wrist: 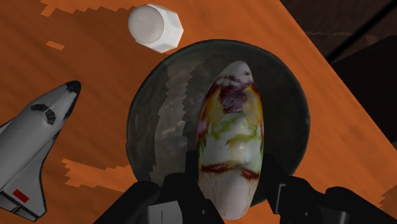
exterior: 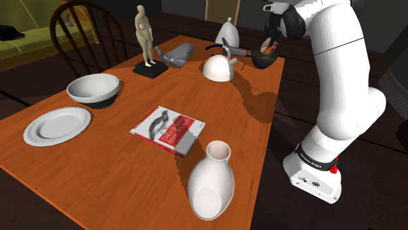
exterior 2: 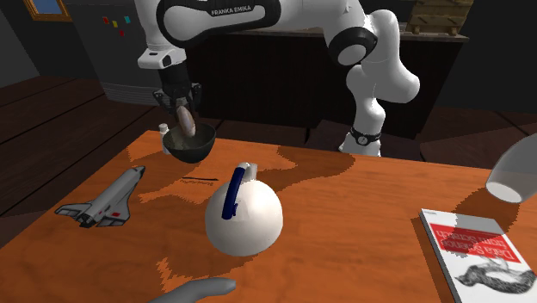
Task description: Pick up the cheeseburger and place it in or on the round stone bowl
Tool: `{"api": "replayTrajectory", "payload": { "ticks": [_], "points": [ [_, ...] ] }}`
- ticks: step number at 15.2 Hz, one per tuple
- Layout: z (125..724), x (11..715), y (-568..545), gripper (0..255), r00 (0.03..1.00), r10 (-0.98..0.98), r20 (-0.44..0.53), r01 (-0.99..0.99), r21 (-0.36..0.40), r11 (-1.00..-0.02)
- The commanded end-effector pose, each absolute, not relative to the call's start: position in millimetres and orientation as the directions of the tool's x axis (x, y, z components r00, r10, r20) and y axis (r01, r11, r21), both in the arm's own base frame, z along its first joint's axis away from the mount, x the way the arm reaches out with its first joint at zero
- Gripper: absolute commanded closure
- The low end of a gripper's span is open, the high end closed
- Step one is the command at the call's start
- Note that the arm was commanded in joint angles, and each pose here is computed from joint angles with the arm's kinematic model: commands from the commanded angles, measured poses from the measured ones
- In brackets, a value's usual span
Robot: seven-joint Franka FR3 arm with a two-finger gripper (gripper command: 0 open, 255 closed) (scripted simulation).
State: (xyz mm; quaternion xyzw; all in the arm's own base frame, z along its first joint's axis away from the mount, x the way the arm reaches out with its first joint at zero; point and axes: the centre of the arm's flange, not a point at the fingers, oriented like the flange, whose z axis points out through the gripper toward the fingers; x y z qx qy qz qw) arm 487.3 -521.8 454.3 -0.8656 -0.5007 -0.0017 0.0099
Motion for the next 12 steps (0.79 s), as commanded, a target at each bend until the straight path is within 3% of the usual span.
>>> {"api": "replayTrajectory", "payload": {
  "ticks": [1, 6, 12],
  "points": [
    [455, 487, -522, 0, 0.499, 0.867, 0.013, 0.867, -0.015, -0.498],
    [455, 487, -522, 0, 0.499, 0.867, 0.013, 0.867, -0.015, -0.498],
    [505, 488, -523, 0, 0.499, 0.867, 0.013, 0.867, -0.015, -0.498]
  ]
}}
